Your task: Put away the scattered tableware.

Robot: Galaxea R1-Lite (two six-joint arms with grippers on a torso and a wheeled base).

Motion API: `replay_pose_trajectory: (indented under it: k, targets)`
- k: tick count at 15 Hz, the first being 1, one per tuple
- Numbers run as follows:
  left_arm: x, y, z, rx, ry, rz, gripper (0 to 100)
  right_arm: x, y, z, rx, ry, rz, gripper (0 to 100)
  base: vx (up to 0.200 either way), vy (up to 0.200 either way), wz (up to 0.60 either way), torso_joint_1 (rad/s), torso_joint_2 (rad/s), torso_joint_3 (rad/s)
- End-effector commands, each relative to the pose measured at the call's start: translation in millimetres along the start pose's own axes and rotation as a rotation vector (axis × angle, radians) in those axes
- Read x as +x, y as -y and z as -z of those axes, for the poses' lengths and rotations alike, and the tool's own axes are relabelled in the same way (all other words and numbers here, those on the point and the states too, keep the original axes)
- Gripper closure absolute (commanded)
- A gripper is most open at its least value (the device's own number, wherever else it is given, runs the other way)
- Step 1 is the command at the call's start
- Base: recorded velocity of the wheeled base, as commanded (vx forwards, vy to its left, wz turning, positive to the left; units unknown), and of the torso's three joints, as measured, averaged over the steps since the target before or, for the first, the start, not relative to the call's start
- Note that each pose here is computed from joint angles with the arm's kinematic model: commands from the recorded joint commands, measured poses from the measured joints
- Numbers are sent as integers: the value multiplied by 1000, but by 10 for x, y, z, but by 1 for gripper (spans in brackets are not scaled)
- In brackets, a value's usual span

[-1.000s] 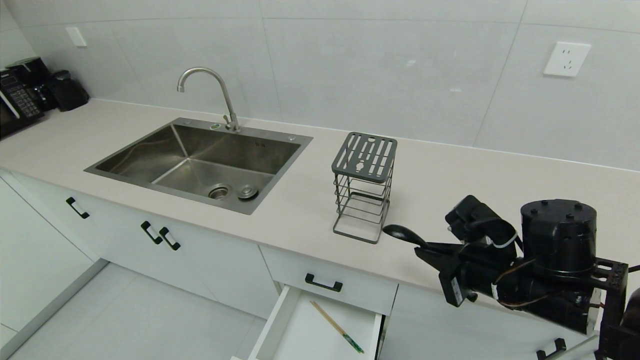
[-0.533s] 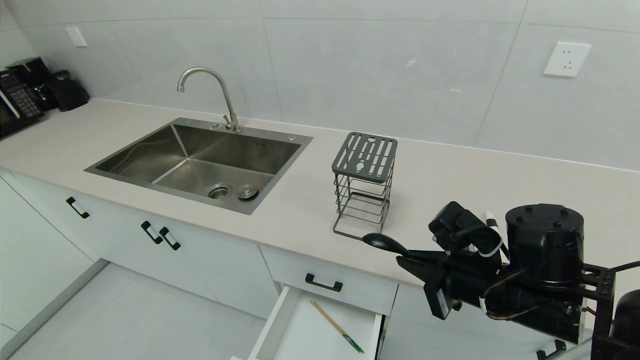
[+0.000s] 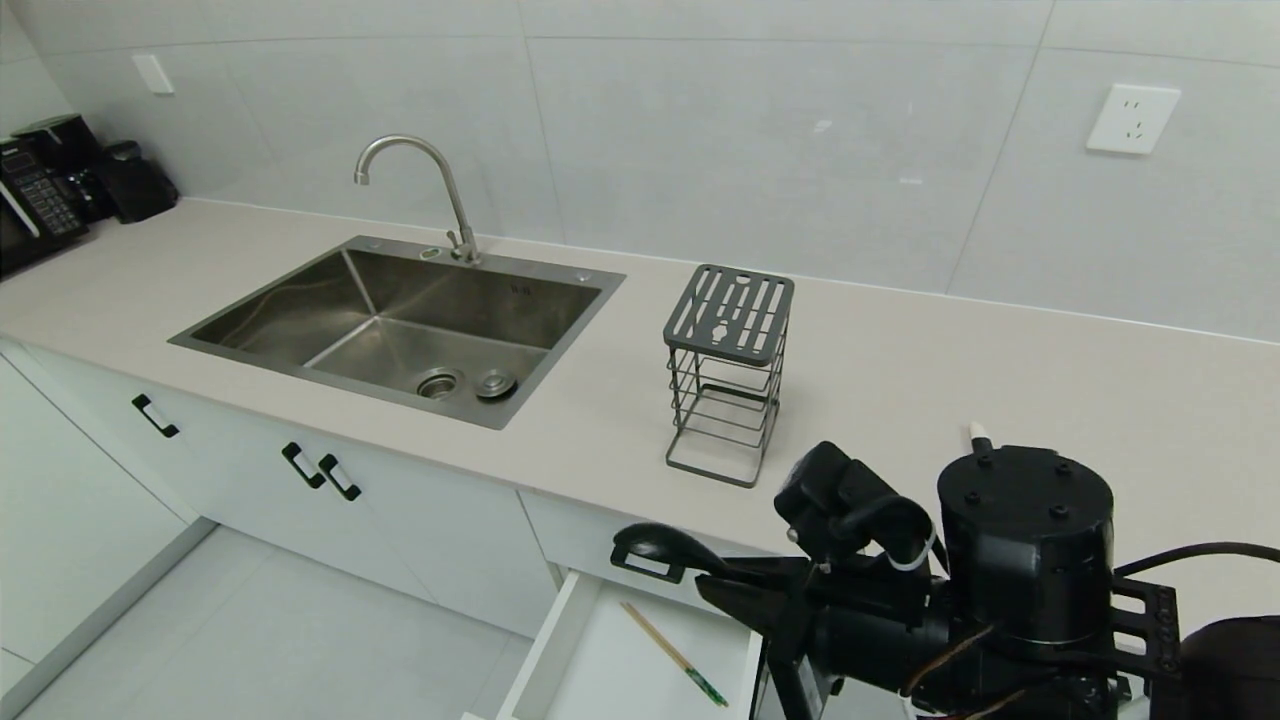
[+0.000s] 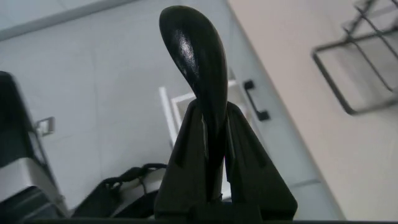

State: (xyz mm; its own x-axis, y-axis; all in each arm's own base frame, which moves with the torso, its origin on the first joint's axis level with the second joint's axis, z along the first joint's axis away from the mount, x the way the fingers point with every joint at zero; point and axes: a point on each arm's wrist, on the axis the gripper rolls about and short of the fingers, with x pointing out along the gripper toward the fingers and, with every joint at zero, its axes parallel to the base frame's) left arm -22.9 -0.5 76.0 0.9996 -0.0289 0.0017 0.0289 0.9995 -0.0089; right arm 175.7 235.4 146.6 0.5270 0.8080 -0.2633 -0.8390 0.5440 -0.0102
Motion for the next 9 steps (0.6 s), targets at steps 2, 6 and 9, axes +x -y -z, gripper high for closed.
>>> replay_pose_trajectory:
  k: [2,6,9]
  targets:
    - [0,0,0,0,0,0,0,165,-112,-120,125,41,-2,100,0,0,0,0,0,0]
    - [0,0,0,0,0,0,0,405,-131,-129,165,42,-8,100,0,0,0,0,0,0]
    - [0,0,0,0,0,0,0,506,-126,-108,128,35,-34,100,0,0,0,0,0,0]
